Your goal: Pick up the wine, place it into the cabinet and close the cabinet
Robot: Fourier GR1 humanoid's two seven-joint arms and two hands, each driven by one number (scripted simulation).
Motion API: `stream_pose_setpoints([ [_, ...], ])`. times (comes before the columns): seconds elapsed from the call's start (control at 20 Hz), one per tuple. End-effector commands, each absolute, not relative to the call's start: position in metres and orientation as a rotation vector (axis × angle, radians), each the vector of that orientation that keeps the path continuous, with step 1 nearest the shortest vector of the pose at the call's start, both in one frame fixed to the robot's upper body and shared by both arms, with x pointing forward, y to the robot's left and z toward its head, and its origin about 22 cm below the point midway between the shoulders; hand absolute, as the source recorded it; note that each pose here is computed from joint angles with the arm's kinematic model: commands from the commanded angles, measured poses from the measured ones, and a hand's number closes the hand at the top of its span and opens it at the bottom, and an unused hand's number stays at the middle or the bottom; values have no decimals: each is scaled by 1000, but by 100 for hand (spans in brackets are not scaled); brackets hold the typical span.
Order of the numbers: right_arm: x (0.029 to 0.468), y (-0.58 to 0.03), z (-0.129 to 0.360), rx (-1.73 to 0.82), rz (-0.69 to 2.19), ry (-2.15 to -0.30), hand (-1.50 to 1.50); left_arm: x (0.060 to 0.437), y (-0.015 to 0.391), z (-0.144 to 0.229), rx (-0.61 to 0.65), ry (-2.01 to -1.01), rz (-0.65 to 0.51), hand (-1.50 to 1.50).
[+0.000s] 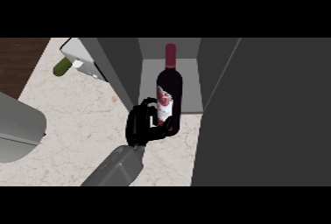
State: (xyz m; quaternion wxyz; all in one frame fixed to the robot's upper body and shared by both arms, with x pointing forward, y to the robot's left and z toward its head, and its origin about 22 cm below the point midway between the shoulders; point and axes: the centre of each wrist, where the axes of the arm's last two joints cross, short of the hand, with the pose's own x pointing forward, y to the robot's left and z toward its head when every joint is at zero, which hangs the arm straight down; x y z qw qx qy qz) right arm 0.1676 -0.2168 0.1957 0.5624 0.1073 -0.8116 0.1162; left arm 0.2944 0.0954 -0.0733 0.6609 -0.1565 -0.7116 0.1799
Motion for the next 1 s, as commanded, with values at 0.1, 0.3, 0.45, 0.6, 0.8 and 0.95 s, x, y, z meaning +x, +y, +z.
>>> stream_pose_setpoints([
  [0.1, 181, -211, 189, 294, 283, -1920, -150, 316, 83, -56, -346, -1605, 412, 150],
  [0.3, 170, -208, 181, 290, 269, -1931, -150, 324, 89, -62, -307, -1605, 434, 150],
  [0.45, 171, -222, 194, 282, 253, -1936, -150, 348, 86, -39, -328, -1593, 472, 150],
  [0.6, 166, -220, 197, 261, 268, -1935, -150, 358, 94, -43, -280, -1627, 459, 150],
  [0.8, 156, -218, 189, 289, 267, -1924, -150, 376, 102, -35, -261, -1624, 472, 150],
  [0.95, 169, -226, 189, 278, 267, -1922, -150, 395, 89, -3, -283, -1611, 467, 150],
])
